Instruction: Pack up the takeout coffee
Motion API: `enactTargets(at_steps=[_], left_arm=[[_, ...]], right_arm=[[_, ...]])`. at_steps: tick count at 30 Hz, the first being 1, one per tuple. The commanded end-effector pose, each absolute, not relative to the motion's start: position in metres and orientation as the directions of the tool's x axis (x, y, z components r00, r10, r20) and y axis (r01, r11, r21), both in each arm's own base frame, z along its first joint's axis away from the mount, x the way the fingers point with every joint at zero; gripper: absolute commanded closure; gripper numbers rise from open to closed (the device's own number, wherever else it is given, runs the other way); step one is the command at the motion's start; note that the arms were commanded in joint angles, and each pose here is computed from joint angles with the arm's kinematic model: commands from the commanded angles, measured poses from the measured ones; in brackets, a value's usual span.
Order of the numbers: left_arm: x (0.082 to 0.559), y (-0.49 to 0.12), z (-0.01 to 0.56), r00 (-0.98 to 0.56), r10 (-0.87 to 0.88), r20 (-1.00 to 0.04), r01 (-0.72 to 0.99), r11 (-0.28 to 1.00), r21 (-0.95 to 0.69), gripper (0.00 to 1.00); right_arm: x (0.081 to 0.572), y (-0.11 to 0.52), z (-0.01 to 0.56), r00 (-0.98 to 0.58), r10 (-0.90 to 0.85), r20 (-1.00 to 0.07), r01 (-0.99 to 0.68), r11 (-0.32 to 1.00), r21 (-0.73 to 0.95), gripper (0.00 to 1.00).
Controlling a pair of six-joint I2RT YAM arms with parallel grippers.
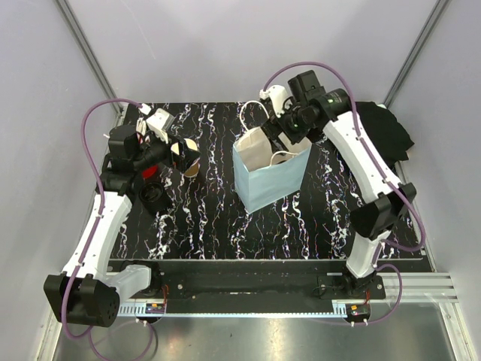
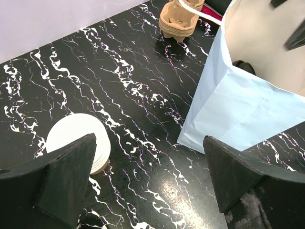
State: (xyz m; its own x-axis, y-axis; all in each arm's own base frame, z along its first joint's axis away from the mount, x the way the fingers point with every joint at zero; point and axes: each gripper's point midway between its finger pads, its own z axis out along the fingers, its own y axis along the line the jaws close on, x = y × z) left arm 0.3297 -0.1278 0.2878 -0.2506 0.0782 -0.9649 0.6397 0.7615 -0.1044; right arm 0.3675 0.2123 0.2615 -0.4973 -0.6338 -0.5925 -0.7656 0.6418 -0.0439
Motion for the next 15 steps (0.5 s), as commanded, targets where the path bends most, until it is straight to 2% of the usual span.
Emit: enactTargets(at_steps=[1, 15], left_arm=[[0.331, -0.129, 0.300, -0.195, 0.071, -0.978, 0.654, 0.752, -0.076, 0.01], [0.331, -0.126, 0.302, -0.187, 0.068, -0.980, 0.648, 0.758, -0.071, 0.01]], right_arm=[[0.354, 0.205, 0.316, -0.408, -0.611, -0.678, -0.758, 0.641, -0.121, 0.00], [0.335, 0.189, 0.353, -0.342, -0.582, -0.737, -0.733, 0.657, -0.178, 0.00]])
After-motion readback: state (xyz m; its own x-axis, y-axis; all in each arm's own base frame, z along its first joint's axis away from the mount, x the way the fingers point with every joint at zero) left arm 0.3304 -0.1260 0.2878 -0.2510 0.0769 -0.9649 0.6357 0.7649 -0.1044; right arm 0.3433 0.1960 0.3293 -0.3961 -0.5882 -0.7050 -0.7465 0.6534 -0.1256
